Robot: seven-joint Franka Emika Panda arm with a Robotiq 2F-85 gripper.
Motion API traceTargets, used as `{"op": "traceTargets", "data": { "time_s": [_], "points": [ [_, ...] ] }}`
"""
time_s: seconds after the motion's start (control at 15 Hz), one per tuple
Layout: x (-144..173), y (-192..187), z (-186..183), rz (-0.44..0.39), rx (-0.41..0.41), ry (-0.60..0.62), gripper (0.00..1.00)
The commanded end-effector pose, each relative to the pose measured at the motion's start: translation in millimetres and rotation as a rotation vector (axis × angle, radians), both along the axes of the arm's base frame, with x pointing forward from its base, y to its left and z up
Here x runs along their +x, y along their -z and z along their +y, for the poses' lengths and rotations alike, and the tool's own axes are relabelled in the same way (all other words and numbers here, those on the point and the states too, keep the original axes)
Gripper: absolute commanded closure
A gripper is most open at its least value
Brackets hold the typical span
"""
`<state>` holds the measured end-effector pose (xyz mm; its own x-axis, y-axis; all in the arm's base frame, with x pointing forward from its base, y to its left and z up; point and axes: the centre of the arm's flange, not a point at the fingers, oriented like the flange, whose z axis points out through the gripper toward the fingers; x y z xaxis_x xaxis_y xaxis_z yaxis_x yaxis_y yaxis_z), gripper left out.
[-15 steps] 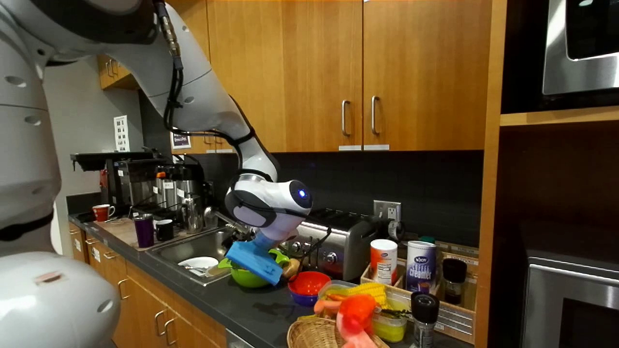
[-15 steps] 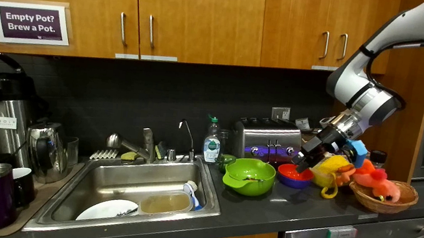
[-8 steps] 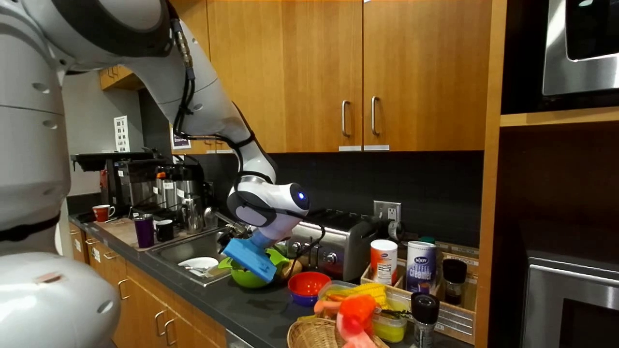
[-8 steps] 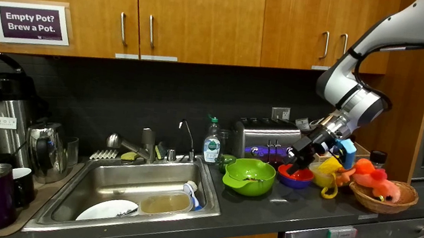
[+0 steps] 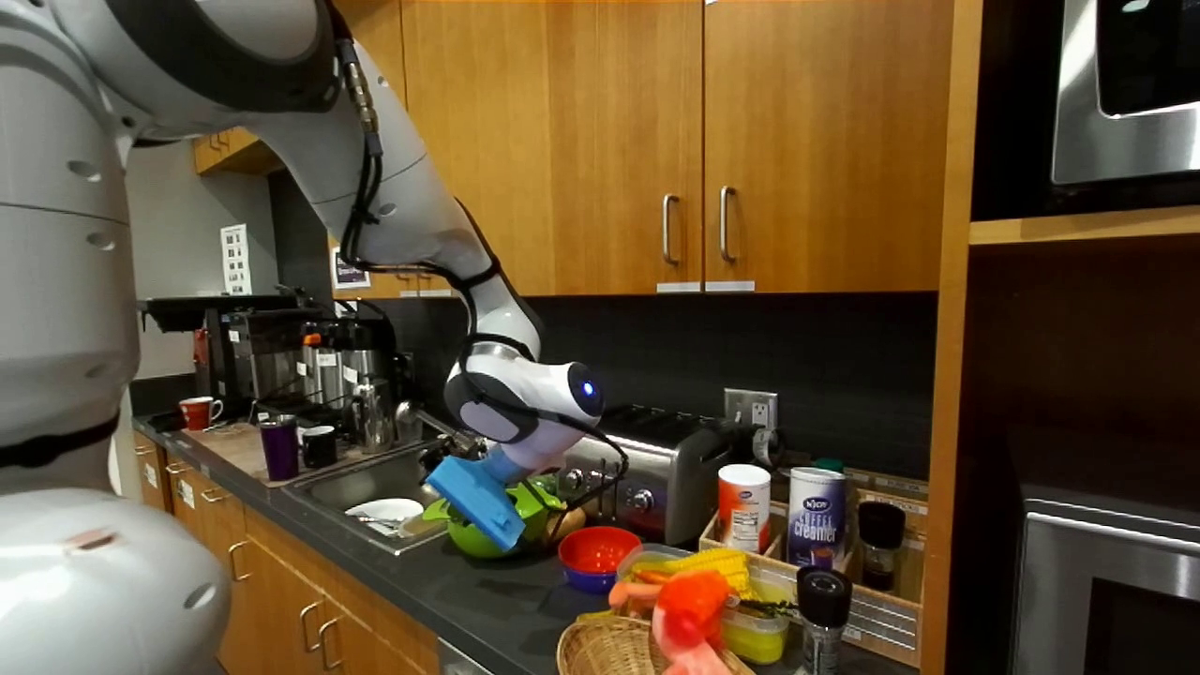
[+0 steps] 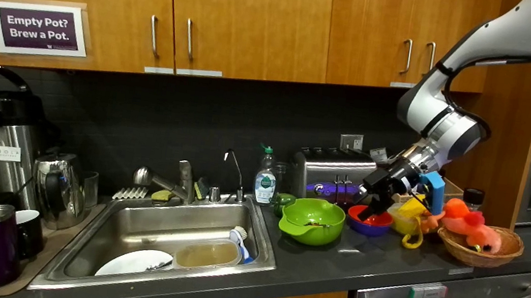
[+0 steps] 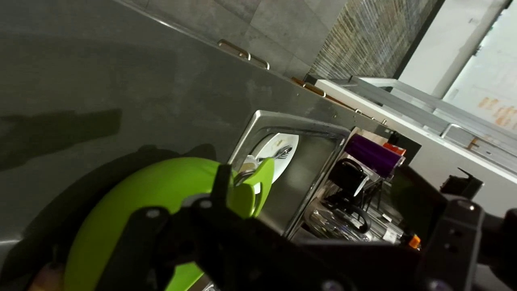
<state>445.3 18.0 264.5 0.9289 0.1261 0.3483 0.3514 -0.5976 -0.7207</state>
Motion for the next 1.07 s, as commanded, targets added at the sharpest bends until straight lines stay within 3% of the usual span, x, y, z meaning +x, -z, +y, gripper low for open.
{"op": "traceTargets", "data": {
  "time_s": [0.0, 0.53, 1.0],
  "points": [
    [8.7, 7.6, 8.7, 0.05, 0.094, 0.0, 0.0],
    [13.6, 30.6, 15.3, 0.214, 0.201, -0.017, 0.0],
    [28.3, 54.7, 10.6, 0.262, 0.256, -0.001, 0.0]
  ]
}}
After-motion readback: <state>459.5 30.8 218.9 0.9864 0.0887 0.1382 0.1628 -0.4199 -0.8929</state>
